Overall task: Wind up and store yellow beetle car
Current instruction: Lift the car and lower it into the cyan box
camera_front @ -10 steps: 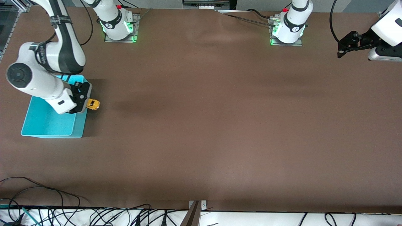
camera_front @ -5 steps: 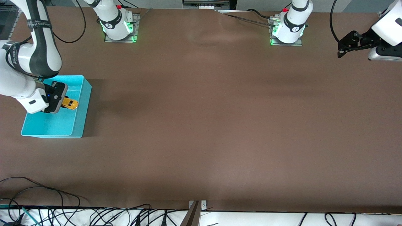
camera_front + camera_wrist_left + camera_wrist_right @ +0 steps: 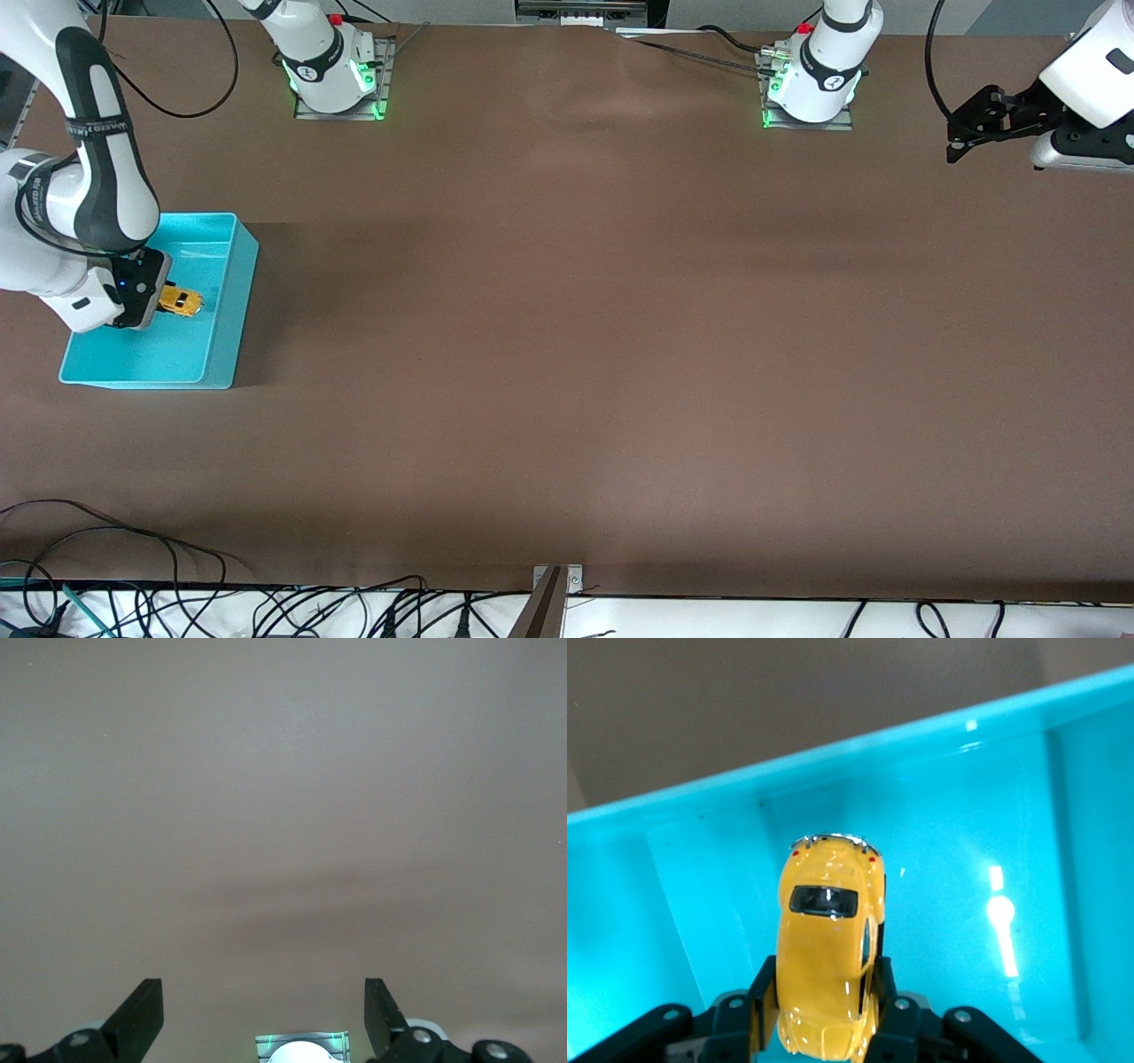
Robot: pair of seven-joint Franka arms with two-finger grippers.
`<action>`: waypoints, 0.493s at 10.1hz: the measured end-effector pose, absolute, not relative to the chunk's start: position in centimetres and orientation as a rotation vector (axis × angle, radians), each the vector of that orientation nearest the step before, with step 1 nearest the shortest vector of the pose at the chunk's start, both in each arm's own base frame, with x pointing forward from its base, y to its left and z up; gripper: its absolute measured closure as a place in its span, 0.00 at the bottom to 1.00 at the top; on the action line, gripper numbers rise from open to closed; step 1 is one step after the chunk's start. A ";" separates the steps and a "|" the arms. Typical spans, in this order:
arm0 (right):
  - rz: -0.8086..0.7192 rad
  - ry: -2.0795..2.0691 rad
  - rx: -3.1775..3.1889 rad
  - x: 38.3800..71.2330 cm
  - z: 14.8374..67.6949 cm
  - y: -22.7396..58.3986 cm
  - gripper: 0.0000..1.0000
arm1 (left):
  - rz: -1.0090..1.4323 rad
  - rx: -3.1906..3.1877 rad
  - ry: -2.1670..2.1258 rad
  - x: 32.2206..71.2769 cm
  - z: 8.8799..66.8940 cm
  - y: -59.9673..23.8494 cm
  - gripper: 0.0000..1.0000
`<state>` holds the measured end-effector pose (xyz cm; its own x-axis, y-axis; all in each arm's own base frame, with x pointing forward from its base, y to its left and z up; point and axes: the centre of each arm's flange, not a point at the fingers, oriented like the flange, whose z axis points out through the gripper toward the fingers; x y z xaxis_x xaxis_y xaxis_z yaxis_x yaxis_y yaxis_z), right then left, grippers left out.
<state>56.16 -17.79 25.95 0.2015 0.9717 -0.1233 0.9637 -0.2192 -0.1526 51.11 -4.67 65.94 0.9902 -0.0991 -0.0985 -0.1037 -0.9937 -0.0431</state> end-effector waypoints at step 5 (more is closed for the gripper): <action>0.352 -1.885 -2.404 54.9 20.1 -20.7 0.55 | 0.152 -3.088 0.134 51.2 65.9 -3.9 0.00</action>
<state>54.93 -20.66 20.10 0.2228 0.9650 -0.1382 0.9498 -0.2469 -0.1921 51.22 -3.86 65.88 0.9915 -0.0838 -0.0998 -0.0883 -0.9952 -0.0424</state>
